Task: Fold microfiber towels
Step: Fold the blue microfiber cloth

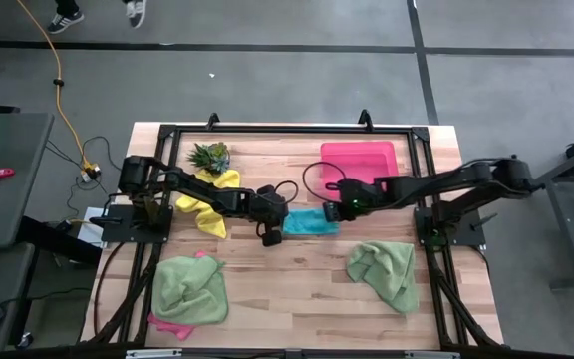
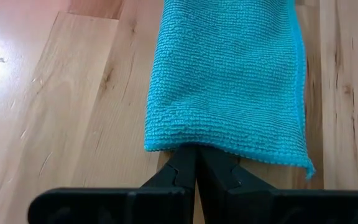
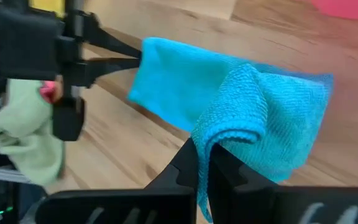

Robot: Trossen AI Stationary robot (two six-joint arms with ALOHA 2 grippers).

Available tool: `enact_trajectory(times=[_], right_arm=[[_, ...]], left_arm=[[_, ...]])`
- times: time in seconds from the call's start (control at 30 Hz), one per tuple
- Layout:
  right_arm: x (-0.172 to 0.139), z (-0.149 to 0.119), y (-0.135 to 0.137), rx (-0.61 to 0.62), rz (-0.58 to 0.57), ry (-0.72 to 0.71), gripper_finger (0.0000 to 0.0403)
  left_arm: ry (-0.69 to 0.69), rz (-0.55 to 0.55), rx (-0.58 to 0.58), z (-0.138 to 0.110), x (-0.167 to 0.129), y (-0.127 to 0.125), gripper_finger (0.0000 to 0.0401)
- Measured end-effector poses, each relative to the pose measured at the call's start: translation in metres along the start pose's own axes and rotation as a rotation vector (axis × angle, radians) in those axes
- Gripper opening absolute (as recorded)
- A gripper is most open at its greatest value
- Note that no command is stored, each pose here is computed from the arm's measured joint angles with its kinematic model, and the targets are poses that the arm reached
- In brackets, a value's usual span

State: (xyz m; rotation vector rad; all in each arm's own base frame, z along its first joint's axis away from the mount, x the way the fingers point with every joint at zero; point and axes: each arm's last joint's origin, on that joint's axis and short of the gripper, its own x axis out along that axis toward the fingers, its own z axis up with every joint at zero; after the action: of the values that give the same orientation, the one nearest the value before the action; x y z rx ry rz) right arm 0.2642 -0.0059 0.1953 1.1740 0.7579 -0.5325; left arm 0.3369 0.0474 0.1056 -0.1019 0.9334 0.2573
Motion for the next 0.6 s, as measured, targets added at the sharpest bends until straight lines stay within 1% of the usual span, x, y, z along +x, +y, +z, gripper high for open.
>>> enact_trajectory(times=[0.13,0.2,0.43,0.5,0.6], right_arm=[[0.016,0.003,0.008,0.010,0.029,-0.010,0.0000],[0.024,0.006,0.014,0.014,0.063,-0.021,0.0000],[0.047,0.008,0.020,0.024,0.079,-0.017,0.0000],[0.051,0.007,0.018,0.027,0.062,-0.011,0.0000],[0.057,0.007,0.015,0.067,0.050,-0.011,0.0000]], left_arm=[[-0.008,-0.001,-0.001,0.001,0.000,0.000,0.0000],[-0.011,0.000,-0.001,0.001,0.000,0.000,0.0000],[-0.024,-0.001,-0.009,0.002,0.001,0.000,0.0000],[-0.025,-0.004,-0.010,0.002,0.001,0.000,0.0000],[-0.025,-0.003,-0.010,0.002,0.001,0.000,0.0000]])
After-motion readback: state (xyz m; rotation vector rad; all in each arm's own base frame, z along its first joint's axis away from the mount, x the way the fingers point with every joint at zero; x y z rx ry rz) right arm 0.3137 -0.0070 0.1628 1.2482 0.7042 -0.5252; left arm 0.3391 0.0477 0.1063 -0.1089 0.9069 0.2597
